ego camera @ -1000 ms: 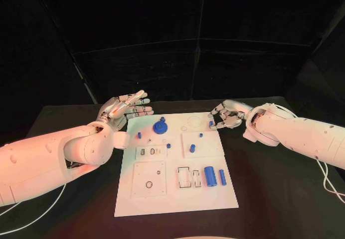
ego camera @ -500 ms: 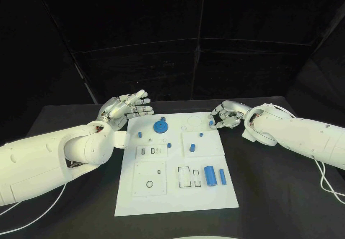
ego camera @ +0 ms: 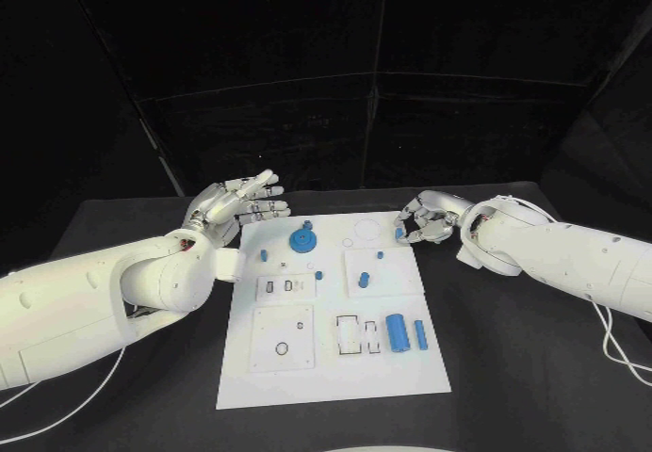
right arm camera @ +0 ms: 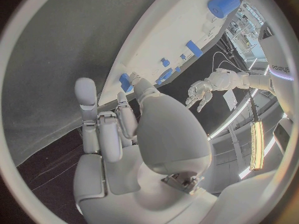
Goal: Assemble the parts on the task board
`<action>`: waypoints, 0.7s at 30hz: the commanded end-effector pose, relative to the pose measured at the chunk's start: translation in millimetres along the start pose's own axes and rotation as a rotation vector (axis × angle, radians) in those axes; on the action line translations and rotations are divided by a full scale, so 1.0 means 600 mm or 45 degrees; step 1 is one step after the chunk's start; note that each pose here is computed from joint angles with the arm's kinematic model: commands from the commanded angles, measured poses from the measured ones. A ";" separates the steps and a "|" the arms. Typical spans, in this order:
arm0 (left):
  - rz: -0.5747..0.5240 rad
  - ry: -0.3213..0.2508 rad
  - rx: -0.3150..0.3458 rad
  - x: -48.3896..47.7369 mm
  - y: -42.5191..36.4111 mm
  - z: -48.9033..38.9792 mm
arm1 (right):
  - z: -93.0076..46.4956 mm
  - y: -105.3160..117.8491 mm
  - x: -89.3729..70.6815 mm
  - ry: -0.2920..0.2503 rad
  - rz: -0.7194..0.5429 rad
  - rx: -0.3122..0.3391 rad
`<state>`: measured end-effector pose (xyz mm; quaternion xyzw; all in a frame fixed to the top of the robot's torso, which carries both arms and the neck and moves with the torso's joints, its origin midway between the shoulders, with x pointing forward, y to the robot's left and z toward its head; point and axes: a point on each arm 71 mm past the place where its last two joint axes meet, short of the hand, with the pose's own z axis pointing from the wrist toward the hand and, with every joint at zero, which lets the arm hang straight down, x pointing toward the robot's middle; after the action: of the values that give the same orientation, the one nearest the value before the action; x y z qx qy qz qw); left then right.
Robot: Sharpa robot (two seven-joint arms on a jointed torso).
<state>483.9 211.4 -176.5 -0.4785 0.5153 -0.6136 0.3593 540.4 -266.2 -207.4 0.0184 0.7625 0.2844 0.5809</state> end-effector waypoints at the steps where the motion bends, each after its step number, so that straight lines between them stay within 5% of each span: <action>1: -0.003 0.017 0.010 0.002 -0.002 0.000 | 0.001 0.001 -0.001 -0.001 -0.014 -0.001; 21: -0.001 0.013 0.007 0.001 -0.002 0.000 | 0.005 0.005 0.004 0.018 -0.020 0.005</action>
<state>484.0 211.7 -176.6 -0.4788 0.5154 -0.6131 0.3595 541.3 -262.3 -208.8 0.0150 0.7650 0.2804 0.5796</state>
